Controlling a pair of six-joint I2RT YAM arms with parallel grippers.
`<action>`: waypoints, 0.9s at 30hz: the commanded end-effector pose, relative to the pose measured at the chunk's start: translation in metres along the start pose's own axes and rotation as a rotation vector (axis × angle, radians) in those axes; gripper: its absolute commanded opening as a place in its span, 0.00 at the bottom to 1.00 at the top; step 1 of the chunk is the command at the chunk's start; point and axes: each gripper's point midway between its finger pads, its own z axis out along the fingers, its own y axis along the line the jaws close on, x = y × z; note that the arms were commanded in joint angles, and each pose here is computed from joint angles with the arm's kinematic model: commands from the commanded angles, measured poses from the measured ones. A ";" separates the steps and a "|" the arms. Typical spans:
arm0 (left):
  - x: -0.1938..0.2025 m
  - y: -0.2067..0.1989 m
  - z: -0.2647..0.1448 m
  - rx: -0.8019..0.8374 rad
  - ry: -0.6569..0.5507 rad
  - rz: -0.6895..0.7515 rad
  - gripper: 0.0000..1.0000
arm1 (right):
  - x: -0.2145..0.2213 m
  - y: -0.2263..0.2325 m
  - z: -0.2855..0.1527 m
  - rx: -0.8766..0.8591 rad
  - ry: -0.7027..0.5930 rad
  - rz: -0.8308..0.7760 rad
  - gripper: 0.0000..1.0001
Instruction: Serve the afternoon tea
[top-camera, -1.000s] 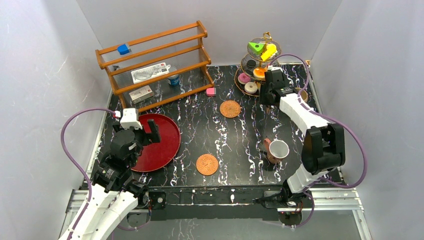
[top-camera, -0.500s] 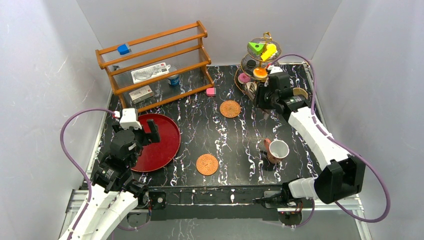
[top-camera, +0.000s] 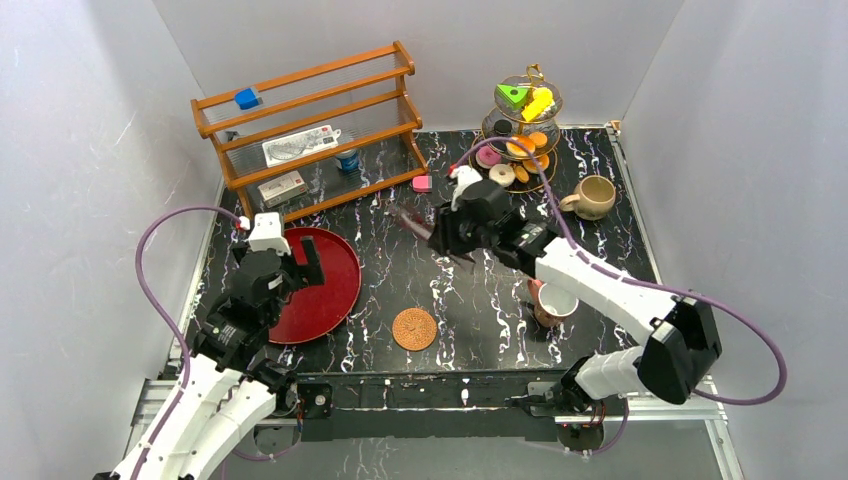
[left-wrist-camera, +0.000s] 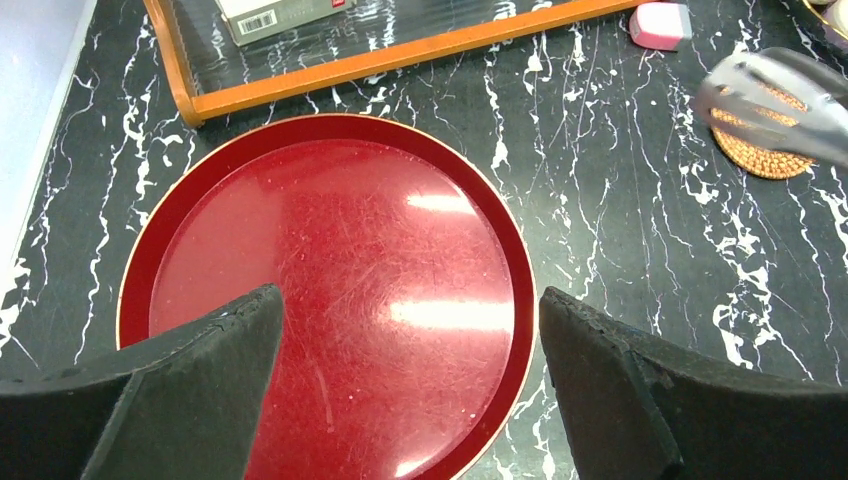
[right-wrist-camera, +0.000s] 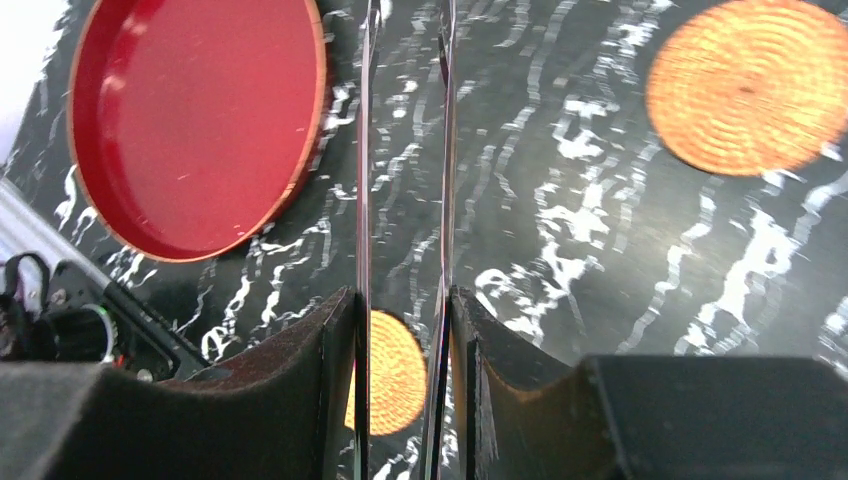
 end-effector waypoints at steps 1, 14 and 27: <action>-0.029 0.002 -0.008 -0.037 -0.046 -0.075 0.95 | -0.018 0.056 0.021 -0.185 -0.117 -0.057 0.45; -0.064 0.010 -0.021 -0.106 -0.063 -0.165 0.95 | 0.032 0.149 0.098 -0.395 -0.079 -0.331 0.46; -0.053 0.007 -0.035 -0.070 0.020 -0.148 0.96 | 0.056 0.196 0.148 -0.365 -0.128 -0.496 0.47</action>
